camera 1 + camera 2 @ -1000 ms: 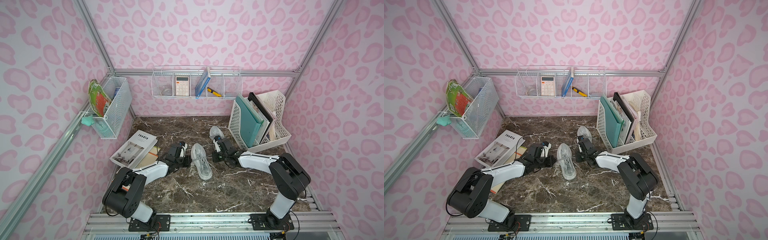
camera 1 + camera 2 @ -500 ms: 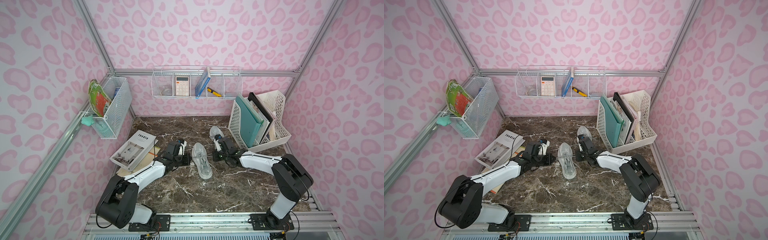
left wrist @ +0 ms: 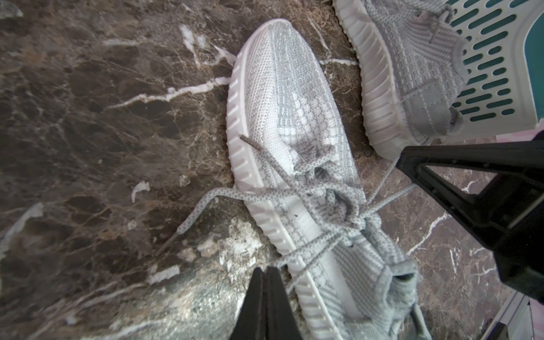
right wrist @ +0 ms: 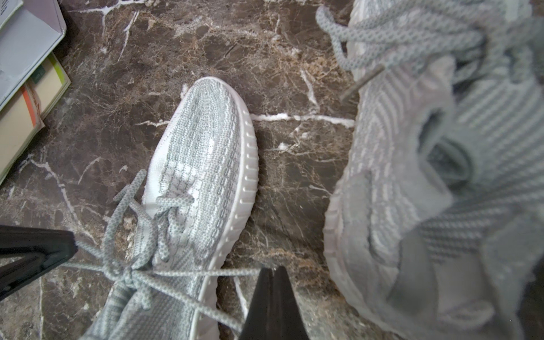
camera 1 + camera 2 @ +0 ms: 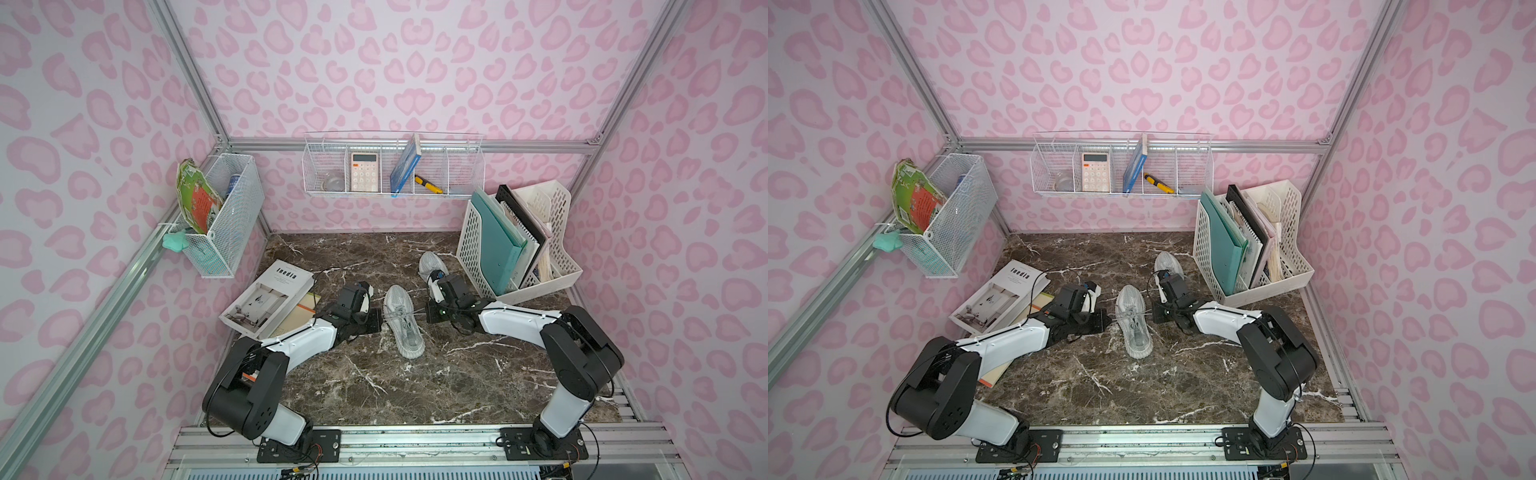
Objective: Tie the shoes
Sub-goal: Tie the shoelace on the shoe, then move the shoe to the center of the board.
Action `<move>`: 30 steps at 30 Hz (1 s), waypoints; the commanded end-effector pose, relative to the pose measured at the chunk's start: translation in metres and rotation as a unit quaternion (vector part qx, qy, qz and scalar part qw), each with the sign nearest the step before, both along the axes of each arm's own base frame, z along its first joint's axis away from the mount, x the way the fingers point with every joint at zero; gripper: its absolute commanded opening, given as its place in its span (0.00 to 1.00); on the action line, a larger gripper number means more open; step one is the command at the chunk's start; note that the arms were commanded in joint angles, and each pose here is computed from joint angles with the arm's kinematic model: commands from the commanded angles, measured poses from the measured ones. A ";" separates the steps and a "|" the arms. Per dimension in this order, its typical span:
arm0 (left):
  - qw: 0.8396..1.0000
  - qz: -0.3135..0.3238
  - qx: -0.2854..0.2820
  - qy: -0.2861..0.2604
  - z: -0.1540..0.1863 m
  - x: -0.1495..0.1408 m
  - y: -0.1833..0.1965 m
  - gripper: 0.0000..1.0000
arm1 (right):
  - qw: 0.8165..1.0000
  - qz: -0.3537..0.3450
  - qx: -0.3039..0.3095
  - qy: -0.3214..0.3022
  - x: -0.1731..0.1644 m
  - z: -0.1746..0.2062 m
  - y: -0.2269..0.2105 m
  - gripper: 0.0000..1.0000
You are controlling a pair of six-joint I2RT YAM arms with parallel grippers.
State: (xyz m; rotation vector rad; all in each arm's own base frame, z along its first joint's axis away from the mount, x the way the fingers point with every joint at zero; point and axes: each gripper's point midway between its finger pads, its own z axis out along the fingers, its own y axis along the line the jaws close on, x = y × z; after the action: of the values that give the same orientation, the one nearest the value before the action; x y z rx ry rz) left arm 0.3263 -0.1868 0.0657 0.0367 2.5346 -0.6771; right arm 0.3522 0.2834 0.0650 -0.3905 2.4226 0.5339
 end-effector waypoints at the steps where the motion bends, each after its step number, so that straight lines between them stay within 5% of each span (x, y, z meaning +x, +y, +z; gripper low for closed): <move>1: 0.997 0.013 0.057 0.057 -0.025 -0.020 0.022 0.00 | 0.996 -0.063 -0.060 -0.024 0.016 -0.006 -0.035 0.00; 6: 0.998 -0.020 0.017 0.061 -0.020 -0.013 -0.002 0.03 | 0.999 -0.004 0.028 -0.027 0.013 0.014 -0.005 0.00; 16: 0.998 -0.010 0.032 0.056 -0.001 -0.014 0.005 0.43 | 0.987 0.073 0.139 -0.035 -0.002 0.067 0.004 0.35; 25: 0.998 0.012 0.058 0.018 0.032 -0.008 0.022 0.60 | 0.988 0.129 0.076 -0.030 -0.060 0.046 0.021 0.49; 30: 0.998 0.006 0.061 0.008 0.043 -0.003 0.021 0.62 | 0.991 0.125 0.037 -0.015 -0.058 0.021 0.037 0.52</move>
State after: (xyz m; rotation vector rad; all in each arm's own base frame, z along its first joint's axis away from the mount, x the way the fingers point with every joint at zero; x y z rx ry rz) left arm 0.3266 -0.1703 0.1090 0.0323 2.5646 -0.5564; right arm 0.2872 0.3191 0.0941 -0.6777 2.3154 0.8007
